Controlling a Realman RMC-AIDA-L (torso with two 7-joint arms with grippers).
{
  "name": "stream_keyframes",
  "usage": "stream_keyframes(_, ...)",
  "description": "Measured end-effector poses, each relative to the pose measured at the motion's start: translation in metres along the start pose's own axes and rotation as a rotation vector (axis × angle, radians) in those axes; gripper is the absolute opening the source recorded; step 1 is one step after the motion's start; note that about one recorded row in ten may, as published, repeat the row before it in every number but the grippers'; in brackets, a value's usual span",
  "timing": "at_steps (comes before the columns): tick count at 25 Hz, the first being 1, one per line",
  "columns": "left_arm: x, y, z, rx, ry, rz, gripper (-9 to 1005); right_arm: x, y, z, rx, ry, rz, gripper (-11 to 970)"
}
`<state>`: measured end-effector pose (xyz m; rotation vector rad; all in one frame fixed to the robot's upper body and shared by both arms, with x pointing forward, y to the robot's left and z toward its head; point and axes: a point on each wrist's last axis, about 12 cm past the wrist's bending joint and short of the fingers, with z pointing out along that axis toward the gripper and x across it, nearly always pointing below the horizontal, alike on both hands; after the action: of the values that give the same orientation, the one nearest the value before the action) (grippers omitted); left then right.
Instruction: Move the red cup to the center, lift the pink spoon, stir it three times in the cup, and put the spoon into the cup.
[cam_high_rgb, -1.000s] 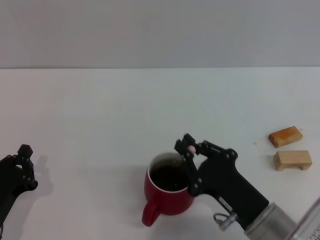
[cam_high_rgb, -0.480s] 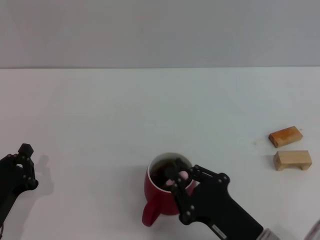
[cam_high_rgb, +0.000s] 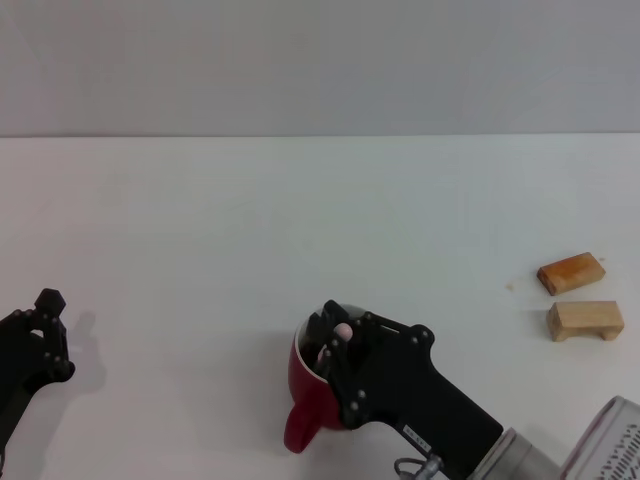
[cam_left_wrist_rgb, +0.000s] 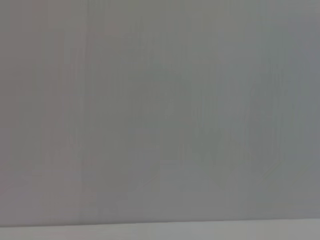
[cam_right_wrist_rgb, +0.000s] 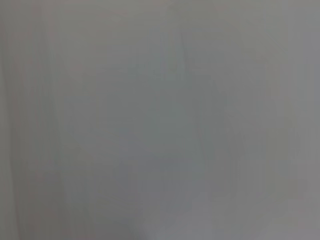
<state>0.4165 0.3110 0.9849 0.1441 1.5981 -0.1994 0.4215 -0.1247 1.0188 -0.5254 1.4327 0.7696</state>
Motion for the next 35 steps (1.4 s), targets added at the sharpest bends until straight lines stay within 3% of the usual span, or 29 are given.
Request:
stream_keyframes(11, 0.001, 0.002, -0.003, -0.009, 0.002, -0.004, -1, 0.001, -0.008, -0.007, 0.054, -0.001, 0.077, 25)
stream_keyframes(22, -0.002, 0.003, -0.007, -0.019, -0.022, -0.003, -1, -0.009, -0.010, -0.020, 0.078, -0.116, 0.065, 450)
stream_keyframes(25, -0.003, 0.004, -0.010, -0.027, -0.036, 0.001, -1, -0.011, -0.013, -0.026, 0.105, -0.142, 0.057, 476)
stream_keyframes(29, -0.005, 0.009, -0.014, -0.079, -0.058, -0.009, -1, -0.014, -0.023, -0.039, 0.179, -0.195, 0.038, 510)
stream_keyframes(35, -0.008, 0.018, -0.023, -0.165, -0.099, -0.019, 173, -0.012, -0.043, -0.074, 0.411, -0.218, 0.007, 514)
